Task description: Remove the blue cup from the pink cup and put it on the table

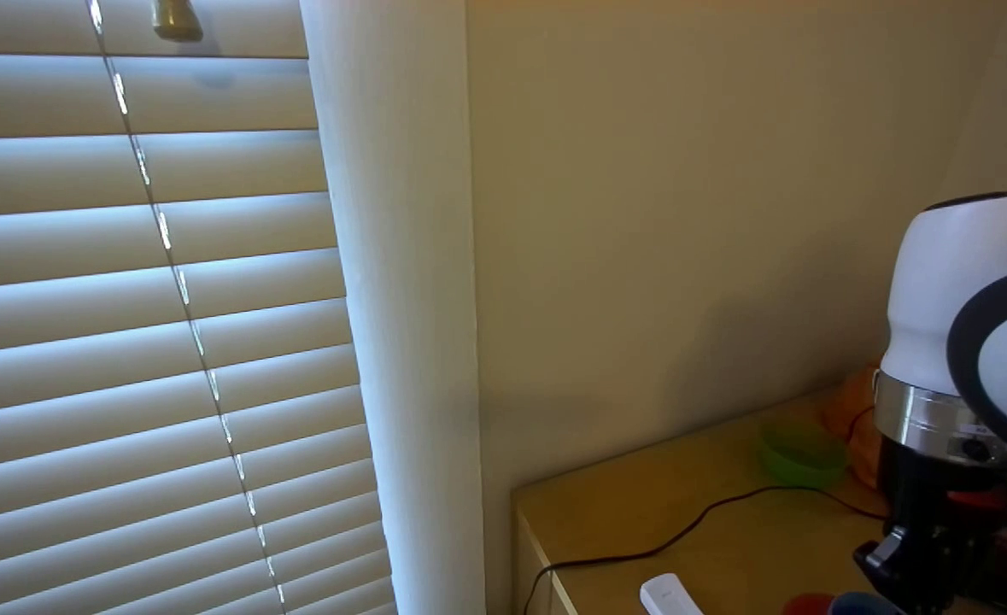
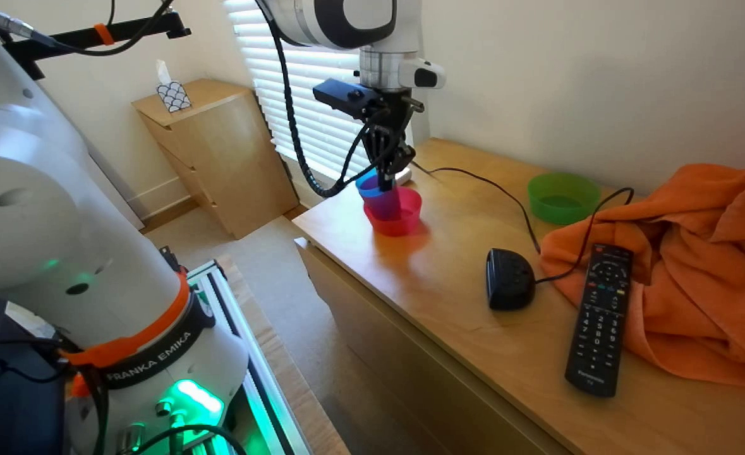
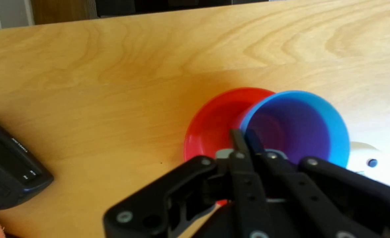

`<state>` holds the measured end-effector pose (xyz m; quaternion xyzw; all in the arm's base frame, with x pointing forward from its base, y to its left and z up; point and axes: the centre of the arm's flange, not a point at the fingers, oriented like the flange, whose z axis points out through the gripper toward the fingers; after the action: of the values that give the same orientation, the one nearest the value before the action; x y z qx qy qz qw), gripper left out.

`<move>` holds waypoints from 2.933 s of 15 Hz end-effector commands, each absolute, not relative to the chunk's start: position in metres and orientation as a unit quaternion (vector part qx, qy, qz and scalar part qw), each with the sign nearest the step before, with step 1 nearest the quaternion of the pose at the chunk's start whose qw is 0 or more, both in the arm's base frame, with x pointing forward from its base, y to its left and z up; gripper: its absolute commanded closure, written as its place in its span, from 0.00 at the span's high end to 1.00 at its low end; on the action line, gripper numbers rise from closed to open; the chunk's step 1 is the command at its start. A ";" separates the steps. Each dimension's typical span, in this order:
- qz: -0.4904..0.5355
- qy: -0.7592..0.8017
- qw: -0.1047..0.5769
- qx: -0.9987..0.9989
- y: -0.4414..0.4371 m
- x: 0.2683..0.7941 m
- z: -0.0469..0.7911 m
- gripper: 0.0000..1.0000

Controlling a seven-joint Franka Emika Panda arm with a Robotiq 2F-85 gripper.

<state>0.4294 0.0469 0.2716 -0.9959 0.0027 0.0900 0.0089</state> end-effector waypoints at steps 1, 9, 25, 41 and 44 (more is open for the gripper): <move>0.111 -0.054 0.070 -0.990 0.046 0.422 0.299 0.01; 0.223 -0.062 0.088 -0.969 0.010 0.407 0.325 0.01; 0.087 -0.065 0.029 -0.994 0.051 0.442 0.335 0.01; 0.075 0.147 0.031 -0.986 -0.081 0.469 0.337 0.01; 0.084 0.176 0.042 -0.980 -0.098 0.486 0.312 0.01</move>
<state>0.4610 -0.0819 0.3333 -0.9852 0.1515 0.0761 0.0266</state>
